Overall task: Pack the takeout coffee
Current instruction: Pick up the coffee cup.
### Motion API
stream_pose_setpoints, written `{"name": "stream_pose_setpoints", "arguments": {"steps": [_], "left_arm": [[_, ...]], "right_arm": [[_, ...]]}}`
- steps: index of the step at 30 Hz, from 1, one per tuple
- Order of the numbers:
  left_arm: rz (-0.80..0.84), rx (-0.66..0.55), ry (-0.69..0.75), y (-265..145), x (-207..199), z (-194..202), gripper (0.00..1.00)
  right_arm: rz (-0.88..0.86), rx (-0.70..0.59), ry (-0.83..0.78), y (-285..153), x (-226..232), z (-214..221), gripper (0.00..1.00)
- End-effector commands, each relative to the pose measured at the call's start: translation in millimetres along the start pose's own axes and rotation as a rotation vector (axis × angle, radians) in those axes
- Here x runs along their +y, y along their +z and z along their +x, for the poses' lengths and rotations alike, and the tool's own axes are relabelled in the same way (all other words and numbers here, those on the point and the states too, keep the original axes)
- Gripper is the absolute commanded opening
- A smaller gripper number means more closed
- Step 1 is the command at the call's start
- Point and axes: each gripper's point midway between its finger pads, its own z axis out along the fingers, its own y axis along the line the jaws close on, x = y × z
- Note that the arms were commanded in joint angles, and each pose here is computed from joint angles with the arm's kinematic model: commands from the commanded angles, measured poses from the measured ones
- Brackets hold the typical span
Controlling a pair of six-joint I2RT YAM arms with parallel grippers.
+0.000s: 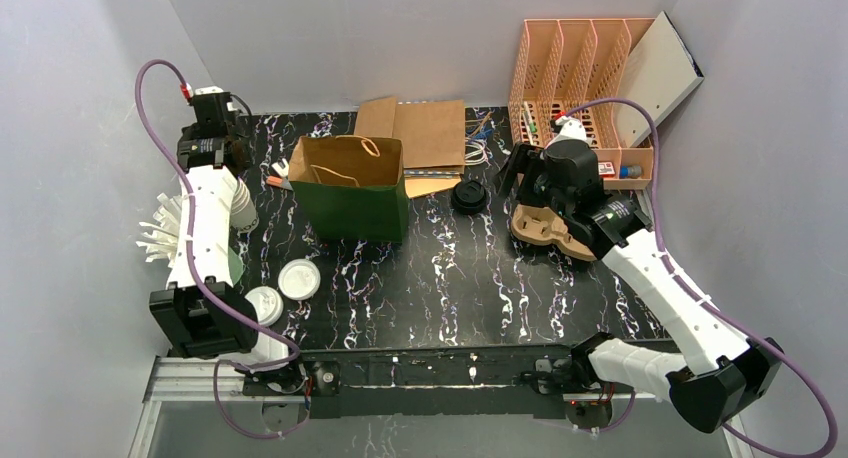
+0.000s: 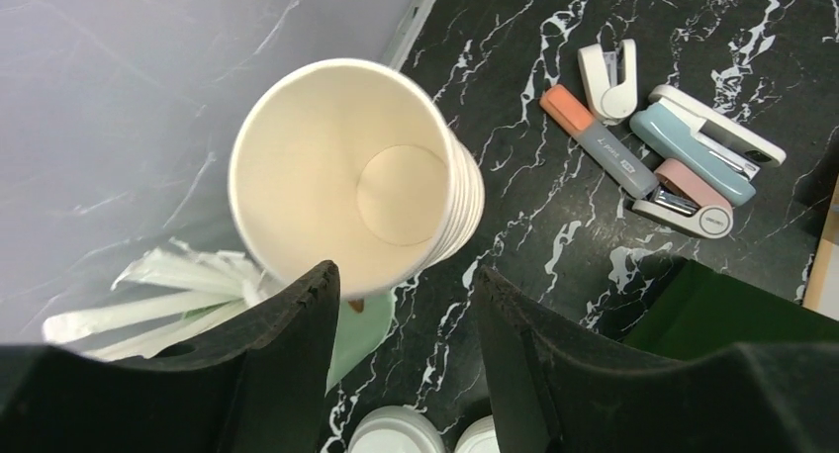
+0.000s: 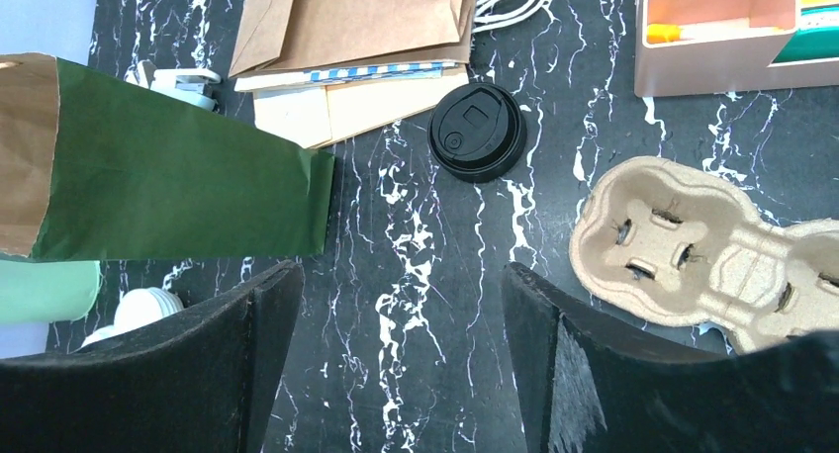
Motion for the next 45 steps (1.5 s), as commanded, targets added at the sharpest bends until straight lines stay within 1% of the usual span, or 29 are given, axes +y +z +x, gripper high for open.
{"name": "stream_pose_setpoints", "arguments": {"steps": [1,5,8,10,12,14,19,20,21,23,25,26,28,33,34,35,38,42,45], "left_arm": [[0.06,-0.009,-0.03,11.9,-11.6,-4.7,0.49],[0.05,0.006,-0.02,21.2,-12.9,-4.8,0.44],[0.042,-0.003,-0.017,20.6,-9.9,-8.8,0.41],[0.037,-0.008,-0.02,20.9,-7.5,-11.4,0.37],[0.033,-0.002,-0.02,22.2,-5.9,-12.1,0.27],[0.029,0.003,-0.022,22.0,-5.2,-13.2,0.22],[0.029,-0.03,-0.048,11.4,-0.5,-21.4,0.18],[0.032,-0.039,-0.052,9.0,-0.1,-23.6,0.14],[0.032,-0.045,-0.054,7.4,0.6,-25.3,0.07],[0.029,-0.04,-0.047,7.2,1.4,-25.0,0.0],[0.021,-0.029,-0.041,8.4,2.2,-23.6,0.0],[0.016,-0.021,-0.035,9.4,2.7,-21.6,0.02],[0.007,-0.01,-0.026,10.9,3.9,-19.2,0.13],[-0.007,0.021,-0.008,17.8,3.2,-12.5,0.22],[-0.006,0.026,-0.008,18.6,2.7,-12.2,0.22],[-0.004,0.028,-0.009,19.3,1.8,-12.1,0.22],[0.0,0.025,-0.015,19.8,0.6,-14.3,0.15],[-0.004,0.025,-0.015,20.6,0.8,-15.9,0.14],[-0.003,0.022,-0.018,19.4,1.2,-17.9,0.04]], "right_arm": [[-0.014,-0.046,-0.023,-3.0,3.2,-13.0,0.81],[0.0,-0.051,-0.028,-3.7,0.2,-13.7,0.81],[-0.002,-0.048,-0.027,-3.2,-0.3,-11.6,0.81],[0.002,-0.043,-0.026,-1.8,-1.2,-9.6,0.8],[0.004,-0.036,-0.027,0.0,-1.9,-7.6,0.8],[0.006,-0.03,-0.026,1.4,-1.9,-6.5,0.8],[0.001,-0.018,-0.026,4.1,-1.1,-3.4,0.8],[0.001,-0.015,-0.027,4.9,-0.9,-2.7,0.8],[0.001,-0.013,-0.027,5.3,-0.9,-2.2,0.8],[0.002,-0.01,-0.028,5.9,-1.2,-1.5,0.8],[0.001,-0.012,-0.028,5.6,-1.2,-1.8,0.8],[0.001,-0.012,-0.028,5.3,-1.3,-1.8,0.8],[0.0,-0.015,-0.028,5.0,-1.0,-2.4,0.81],[-0.005,-0.015,-0.028,4.4,-0.2,-2.4,0.81],[-0.007,-0.014,-0.028,4.0,0.4,-2.5,0.8],[-0.005,-0.017,-0.028,3.8,-0.1,-3.3,0.8],[-0.007,-0.022,-0.031,2.3,-0.1,-4.6,0.8],[0.0,-0.021,-0.034,3.1,-2.1,-3.5,0.8],[-0.002,-0.019,-0.035,3.3,-1.5,-2.9,0.8]]}}
